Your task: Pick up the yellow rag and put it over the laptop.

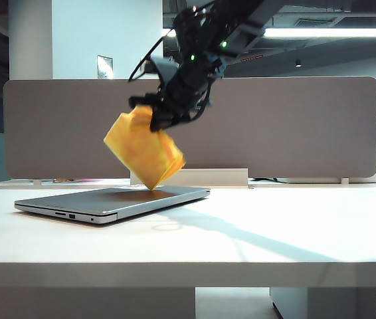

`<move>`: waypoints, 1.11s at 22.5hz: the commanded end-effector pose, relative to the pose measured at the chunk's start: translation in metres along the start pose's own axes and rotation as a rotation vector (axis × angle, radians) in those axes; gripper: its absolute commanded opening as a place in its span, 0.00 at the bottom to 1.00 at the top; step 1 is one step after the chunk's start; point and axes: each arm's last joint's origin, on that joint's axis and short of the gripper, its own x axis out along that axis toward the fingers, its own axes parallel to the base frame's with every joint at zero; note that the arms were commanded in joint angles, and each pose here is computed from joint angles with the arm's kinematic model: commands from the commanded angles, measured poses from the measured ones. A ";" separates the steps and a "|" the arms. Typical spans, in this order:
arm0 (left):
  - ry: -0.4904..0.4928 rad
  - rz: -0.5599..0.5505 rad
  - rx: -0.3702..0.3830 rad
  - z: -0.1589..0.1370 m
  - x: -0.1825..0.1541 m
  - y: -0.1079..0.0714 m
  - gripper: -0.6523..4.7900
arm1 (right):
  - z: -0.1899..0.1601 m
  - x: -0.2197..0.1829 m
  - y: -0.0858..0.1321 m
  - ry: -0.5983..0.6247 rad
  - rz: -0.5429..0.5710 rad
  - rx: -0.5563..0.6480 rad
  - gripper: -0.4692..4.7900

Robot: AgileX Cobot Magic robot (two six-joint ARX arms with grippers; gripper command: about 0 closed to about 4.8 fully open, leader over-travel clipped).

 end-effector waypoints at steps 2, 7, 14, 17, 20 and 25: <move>-0.015 -0.003 -0.010 0.002 0.000 0.000 0.11 | -0.019 0.011 0.008 0.094 0.108 0.023 0.09; -0.015 -0.003 -0.022 0.002 0.000 0.000 0.11 | -0.030 0.015 0.020 0.163 0.203 0.043 0.70; -0.015 -0.002 -0.022 0.002 0.000 0.000 0.11 | -0.021 0.014 0.036 0.084 0.425 0.114 0.91; -0.015 -0.003 -0.022 0.002 0.000 0.000 0.11 | -0.016 0.013 0.049 0.060 0.450 0.097 0.91; -0.015 -0.003 -0.022 0.002 0.000 0.000 0.11 | -0.007 0.010 0.058 0.035 0.465 0.077 0.91; -0.015 -0.003 -0.024 0.002 0.000 0.000 0.11 | 0.015 0.000 0.055 -0.014 0.360 0.062 0.91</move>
